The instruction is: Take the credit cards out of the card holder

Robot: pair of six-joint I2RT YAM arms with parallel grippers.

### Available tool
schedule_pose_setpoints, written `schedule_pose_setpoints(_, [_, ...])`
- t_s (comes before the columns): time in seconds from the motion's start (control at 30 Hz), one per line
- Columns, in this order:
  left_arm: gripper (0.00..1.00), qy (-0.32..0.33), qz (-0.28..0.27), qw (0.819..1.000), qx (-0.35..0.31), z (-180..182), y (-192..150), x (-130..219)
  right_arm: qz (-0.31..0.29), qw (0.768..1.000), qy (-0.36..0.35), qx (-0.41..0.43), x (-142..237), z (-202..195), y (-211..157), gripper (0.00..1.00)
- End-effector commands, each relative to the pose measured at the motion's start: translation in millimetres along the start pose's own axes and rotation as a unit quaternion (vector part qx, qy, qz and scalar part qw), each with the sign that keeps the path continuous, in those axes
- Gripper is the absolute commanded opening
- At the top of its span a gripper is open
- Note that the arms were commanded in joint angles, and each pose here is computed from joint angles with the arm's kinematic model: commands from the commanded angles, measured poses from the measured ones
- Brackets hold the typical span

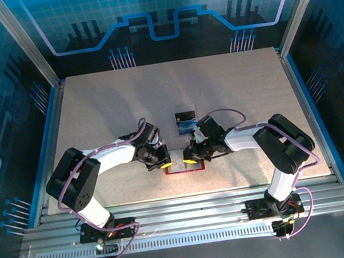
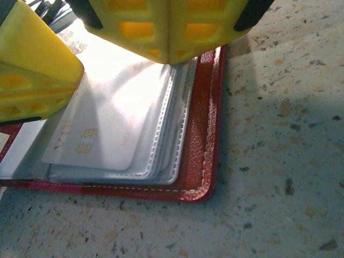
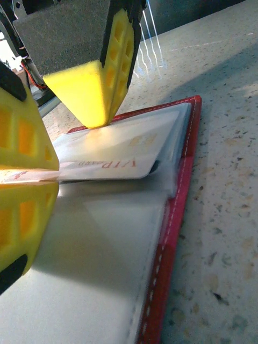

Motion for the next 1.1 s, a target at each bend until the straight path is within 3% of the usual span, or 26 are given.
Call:
schedule_pose_setpoints(0.0, [0.00, 0.037, 0.009, 0.999, 0.010, 13.4, -0.6, -4.2, -0.003, 1.000, 0.009, -0.001, 2.8, -1.3, 0.6, 0.12])
schedule_pose_setpoints(0.53, [0.00, 0.037, 0.009, 0.999, 0.008, 12.0, -0.8, -2.2, -0.018, 1.000, 0.000, 0.006, 15.2, 0.7, 1.1, 0.02])
schedule_pose_setpoints(1.07, [0.00, 0.037, 0.009, 0.999, 0.007, 10.0, -0.2, -0.8, 0.006, 1.000, 0.020, 0.003, -5.4, 7.3, 4.6, 0.13])
Point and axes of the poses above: each hand's point on the last joint's axis, 136 mm out from that joint toward the fingers, its own x axis back along the fingers, its own z axis along the line the jaws close on, y = z × x, the point moved 6 cm from there along x, back along the fingers, and after that the axes turned 5 degrees about x, right-handed, at the moved point
